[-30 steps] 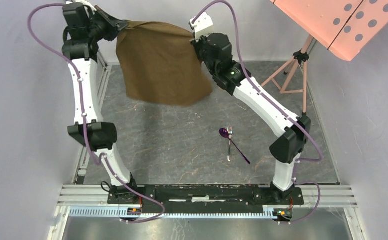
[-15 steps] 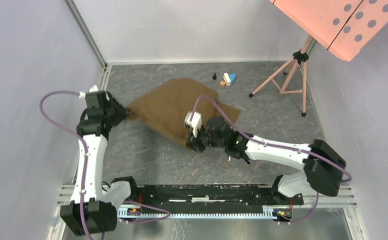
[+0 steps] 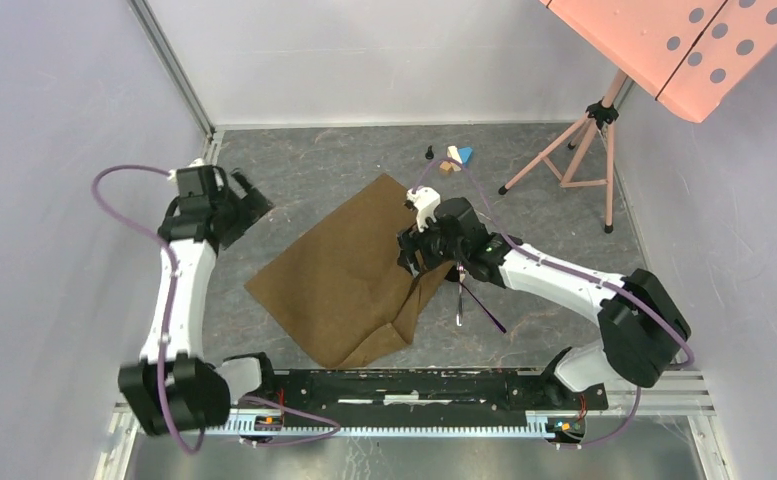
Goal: Fold the napkin into a case and place the utensils inside
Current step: Smooth out the napkin at the center of the board, then flatten the napkin at the center of the board, then pick up the flattened napkin from the center of the board.
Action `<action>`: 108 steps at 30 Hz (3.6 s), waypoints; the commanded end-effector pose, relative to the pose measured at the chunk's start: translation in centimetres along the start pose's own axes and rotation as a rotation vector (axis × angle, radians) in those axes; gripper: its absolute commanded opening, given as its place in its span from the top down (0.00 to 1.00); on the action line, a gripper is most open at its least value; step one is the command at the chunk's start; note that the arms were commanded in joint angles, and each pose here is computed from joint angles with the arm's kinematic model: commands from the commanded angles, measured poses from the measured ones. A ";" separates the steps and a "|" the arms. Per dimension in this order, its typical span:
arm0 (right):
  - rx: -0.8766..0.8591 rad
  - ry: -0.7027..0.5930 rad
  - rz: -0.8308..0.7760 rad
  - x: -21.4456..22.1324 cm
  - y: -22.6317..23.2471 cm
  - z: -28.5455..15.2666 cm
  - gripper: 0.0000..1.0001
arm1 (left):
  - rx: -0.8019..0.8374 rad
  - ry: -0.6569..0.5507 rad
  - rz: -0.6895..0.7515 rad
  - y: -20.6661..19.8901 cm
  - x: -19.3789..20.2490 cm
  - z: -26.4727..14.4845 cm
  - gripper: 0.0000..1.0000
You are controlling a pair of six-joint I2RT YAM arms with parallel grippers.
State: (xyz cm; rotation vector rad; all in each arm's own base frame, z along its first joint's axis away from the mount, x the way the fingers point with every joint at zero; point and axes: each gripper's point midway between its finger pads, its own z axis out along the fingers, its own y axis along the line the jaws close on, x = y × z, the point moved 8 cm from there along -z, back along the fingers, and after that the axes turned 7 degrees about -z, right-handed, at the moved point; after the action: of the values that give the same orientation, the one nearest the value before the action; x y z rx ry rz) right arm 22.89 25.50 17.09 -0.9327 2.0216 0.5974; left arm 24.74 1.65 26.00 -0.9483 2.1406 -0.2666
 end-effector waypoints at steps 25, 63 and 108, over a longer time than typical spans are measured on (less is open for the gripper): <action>0.282 -0.009 0.114 -0.8 -5.5 0.3 0.22 | 0.198 0.340 -0.281 -7.3 4.8 26.4 0.04; 0.175 0.198 -0.060 0.7 -12.1 16.1 0.48 | 0.392 0.421 0.087 -4.0 8.0 0.2 0.00; 0.760 0.520 0.815 4.8 4.5 3.6 0.50 | 0.091 0.079 0.145 -2.8 6.7 1.9 0.00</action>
State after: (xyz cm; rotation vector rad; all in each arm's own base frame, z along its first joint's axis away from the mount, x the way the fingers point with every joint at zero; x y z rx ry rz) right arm 18.56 27.85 10.95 0.1712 2.7891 -0.0574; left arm 24.73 -5.25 20.88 -0.8248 2.2791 -0.3671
